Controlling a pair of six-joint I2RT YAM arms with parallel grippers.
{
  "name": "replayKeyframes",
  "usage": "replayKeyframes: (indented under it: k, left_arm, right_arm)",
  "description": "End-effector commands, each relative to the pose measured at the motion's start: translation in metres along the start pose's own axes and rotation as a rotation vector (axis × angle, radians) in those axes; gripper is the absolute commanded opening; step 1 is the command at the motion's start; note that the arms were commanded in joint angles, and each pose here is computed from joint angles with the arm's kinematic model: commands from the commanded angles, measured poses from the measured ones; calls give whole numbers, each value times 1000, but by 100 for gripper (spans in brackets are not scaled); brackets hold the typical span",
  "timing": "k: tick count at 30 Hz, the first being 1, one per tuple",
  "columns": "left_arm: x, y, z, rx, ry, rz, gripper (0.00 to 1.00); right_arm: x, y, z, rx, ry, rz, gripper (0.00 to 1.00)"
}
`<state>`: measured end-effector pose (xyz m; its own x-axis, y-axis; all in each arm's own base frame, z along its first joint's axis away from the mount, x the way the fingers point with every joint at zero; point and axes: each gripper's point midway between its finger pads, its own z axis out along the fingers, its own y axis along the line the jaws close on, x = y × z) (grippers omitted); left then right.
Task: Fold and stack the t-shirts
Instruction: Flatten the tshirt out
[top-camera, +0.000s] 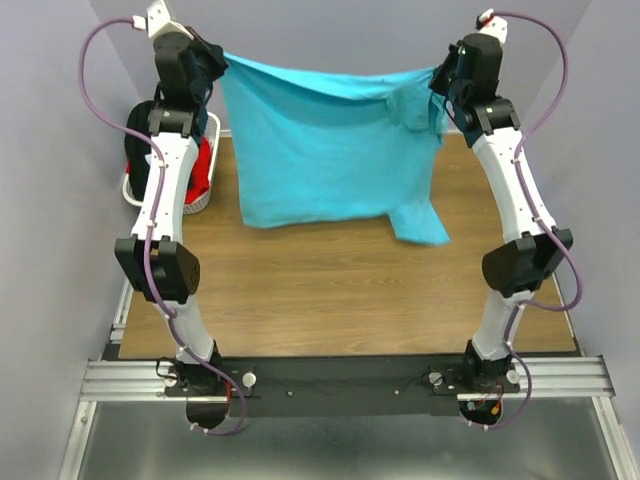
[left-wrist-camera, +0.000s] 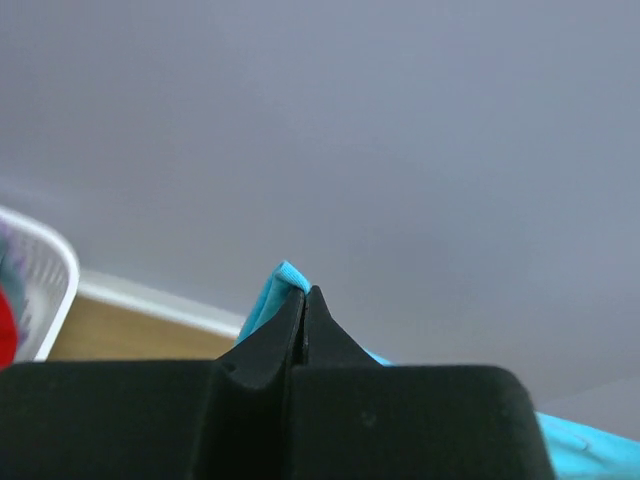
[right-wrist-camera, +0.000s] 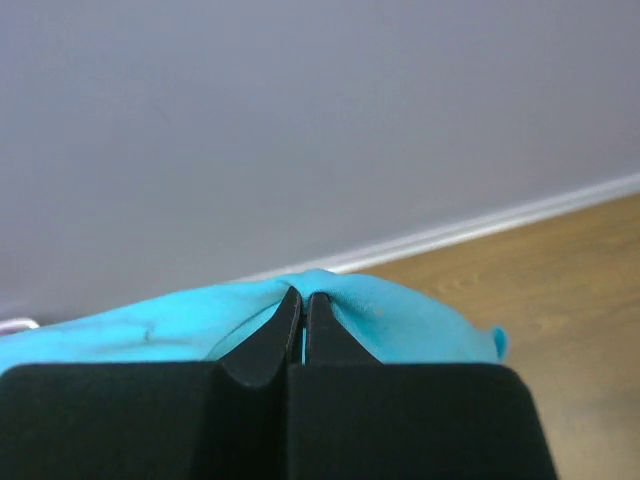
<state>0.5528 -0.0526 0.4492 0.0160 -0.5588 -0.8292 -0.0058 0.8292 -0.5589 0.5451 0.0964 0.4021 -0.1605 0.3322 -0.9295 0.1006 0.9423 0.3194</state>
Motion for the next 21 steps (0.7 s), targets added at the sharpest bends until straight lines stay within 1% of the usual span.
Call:
replayKeyframes:
  k: [1, 2, 3, 4, 5, 7, 8, 9, 10, 11, 12, 13, 14, 15, 16, 17, 18, 19, 21]
  left_arm:
    - [-90, -53, -11, 227, -163, -9, 0]
    - [-97, -51, -10, 236, -175, -7, 0]
    - [-101, -59, -14, 263, -177, -7, 0]
    - [-110, -48, -15, 246, -194, -3, 0]
    - [-110, -42, -15, 237, -189, -1, 0]
    - [-94, -27, -15, 208, -156, 8, 0]
    - [-86, -20, -15, 192, -141, 6, 0]
    - [-66, -3, -18, 164, -106, -3, 0]
    - [-53, 6, -19, 151, -81, -10, 0]
    - [-40, 13, -22, 140, -57, -13, 0]
    - [-10, 34, -25, 98, 5, -23, 0]
    - [6, 45, -28, 75, 37, -39, 0]
    - [23, 55, -32, 57, 68, -50, 0]
    - [63, 79, -42, 5, 150, -71, 0]
    - [72, 82, -49, 15, 158, -92, 0]
    - [93, 93, -54, -3, 196, -102, 0]
    - [134, 121, -64, -65, 274, -117, 0]
    - [151, 133, -70, -100, 303, -136, 0]
    - [184, 152, -81, -132, 362, -150, 0]
  right_arm:
    - [-119, 42, -35, -164, -295, 48, 1]
    - [-123, 43, -36, -165, -308, 47, 1]
    - [-126, 43, -37, -166, -314, 46, 1]
    - [-122, 41, -37, -160, -303, 43, 0]
    - [-119, 40, -39, -156, -295, 43, 1]
    - [-101, 32, -36, -132, -251, 50, 0]
    - [-79, 24, -35, -111, -201, 40, 0]
    - [-68, 18, -35, -94, -175, 45, 0]
    - [-57, 10, -36, -71, -153, 46, 0]
    - [-23, -4, -36, -36, -80, 33, 0]
    - [-9, -11, -39, -18, -53, 32, 0]
    - [13, -20, -41, 2, -7, 46, 0]
    - [21, -24, -52, 0, 12, 59, 1]
    - [72, -42, -49, 36, 117, 44, 0]
    - [95, -46, -52, 41, 165, 62, 0]
    - [114, -54, -56, 56, 203, 68, 0]
    - [135, -62, -60, 74, 246, 66, 0]
    - [176, -77, -64, 108, 330, 64, 2]
    - [218, -92, -70, 139, 423, 59, 10]
